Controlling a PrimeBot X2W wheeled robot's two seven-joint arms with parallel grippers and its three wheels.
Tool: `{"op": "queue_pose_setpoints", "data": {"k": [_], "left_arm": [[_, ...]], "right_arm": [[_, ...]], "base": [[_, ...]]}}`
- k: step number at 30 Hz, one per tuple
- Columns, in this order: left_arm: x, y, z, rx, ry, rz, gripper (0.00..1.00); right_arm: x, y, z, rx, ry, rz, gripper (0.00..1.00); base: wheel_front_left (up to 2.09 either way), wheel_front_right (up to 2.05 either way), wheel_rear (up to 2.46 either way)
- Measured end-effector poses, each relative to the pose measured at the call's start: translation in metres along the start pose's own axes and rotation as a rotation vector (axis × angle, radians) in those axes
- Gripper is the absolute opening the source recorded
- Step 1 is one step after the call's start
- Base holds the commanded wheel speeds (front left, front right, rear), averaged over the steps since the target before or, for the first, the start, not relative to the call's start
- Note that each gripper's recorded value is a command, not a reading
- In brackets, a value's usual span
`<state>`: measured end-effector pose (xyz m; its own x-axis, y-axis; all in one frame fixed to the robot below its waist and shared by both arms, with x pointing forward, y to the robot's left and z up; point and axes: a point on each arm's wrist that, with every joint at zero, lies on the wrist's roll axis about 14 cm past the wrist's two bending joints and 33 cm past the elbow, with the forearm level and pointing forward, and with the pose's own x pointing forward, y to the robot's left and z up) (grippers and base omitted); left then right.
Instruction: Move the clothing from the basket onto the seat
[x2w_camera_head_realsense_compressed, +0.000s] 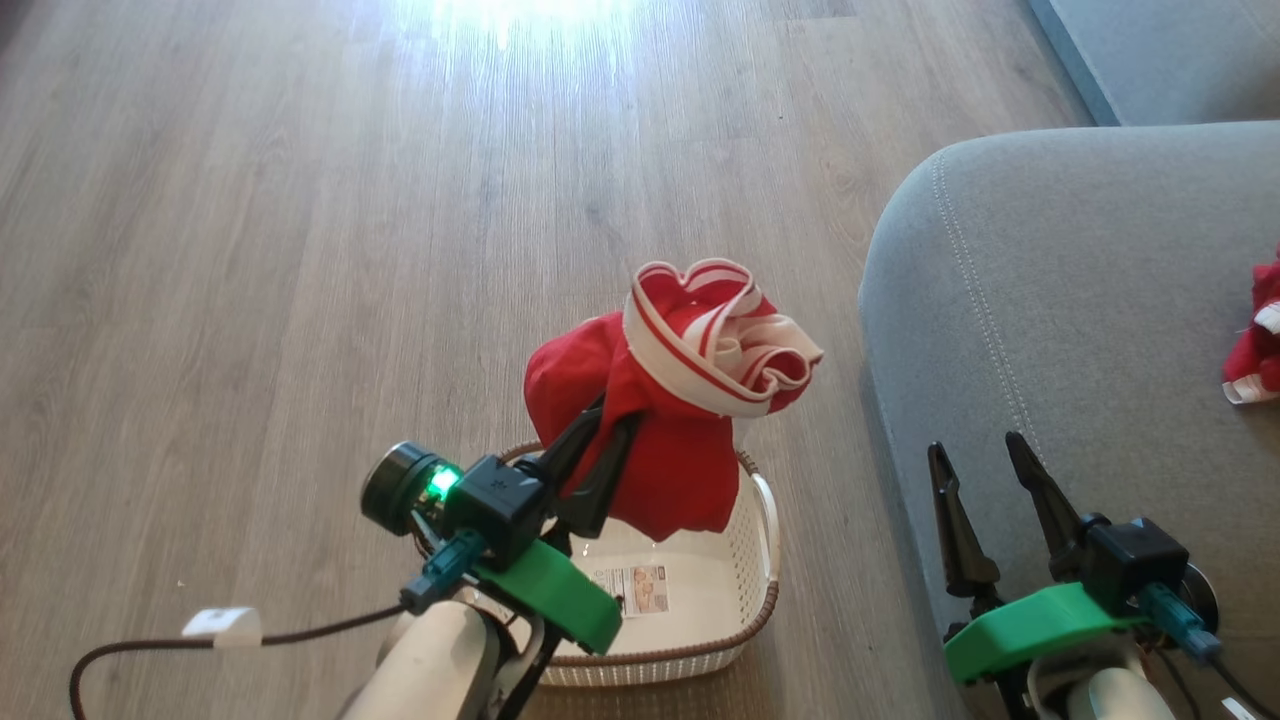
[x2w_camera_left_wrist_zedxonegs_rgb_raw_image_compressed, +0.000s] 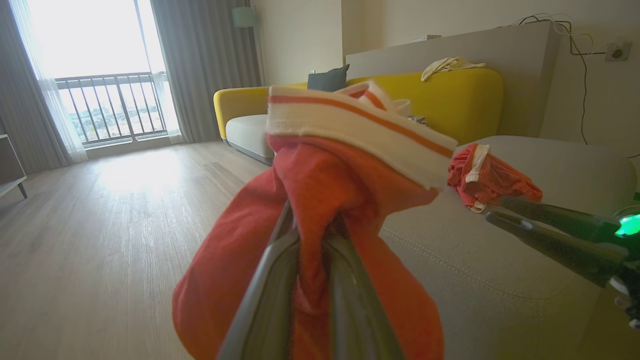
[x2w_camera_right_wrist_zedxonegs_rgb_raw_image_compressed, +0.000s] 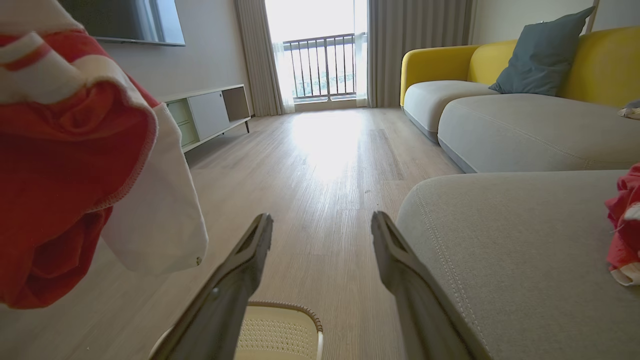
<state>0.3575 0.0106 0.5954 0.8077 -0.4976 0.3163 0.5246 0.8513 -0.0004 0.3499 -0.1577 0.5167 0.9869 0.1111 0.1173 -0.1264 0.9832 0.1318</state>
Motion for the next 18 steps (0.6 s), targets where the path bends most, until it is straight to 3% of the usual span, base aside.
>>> {"op": "queue_pose_setpoints", "data": {"k": [4,12,18], "left_arm": [[0.002,-0.006,0.010,-0.021,-0.033,-0.012,0.00],[0.007,-0.006,0.081,-0.047,-0.255,0.000,0.00],[0.006,-0.007,0.088,-0.045,-0.276,0.002,0.00]], "right_arm": [[0.000,-0.001,0.000,0.000,0.001,-0.002,1.00],[0.001,-0.002,-0.001,-0.001,0.004,-0.005,1.00],[0.001,-0.001,-0.001,-0.001,0.002,-0.002,1.00]], "base": [[0.00,0.00,0.00],[0.00,0.00,0.00],[0.00,0.00,0.00]]}}
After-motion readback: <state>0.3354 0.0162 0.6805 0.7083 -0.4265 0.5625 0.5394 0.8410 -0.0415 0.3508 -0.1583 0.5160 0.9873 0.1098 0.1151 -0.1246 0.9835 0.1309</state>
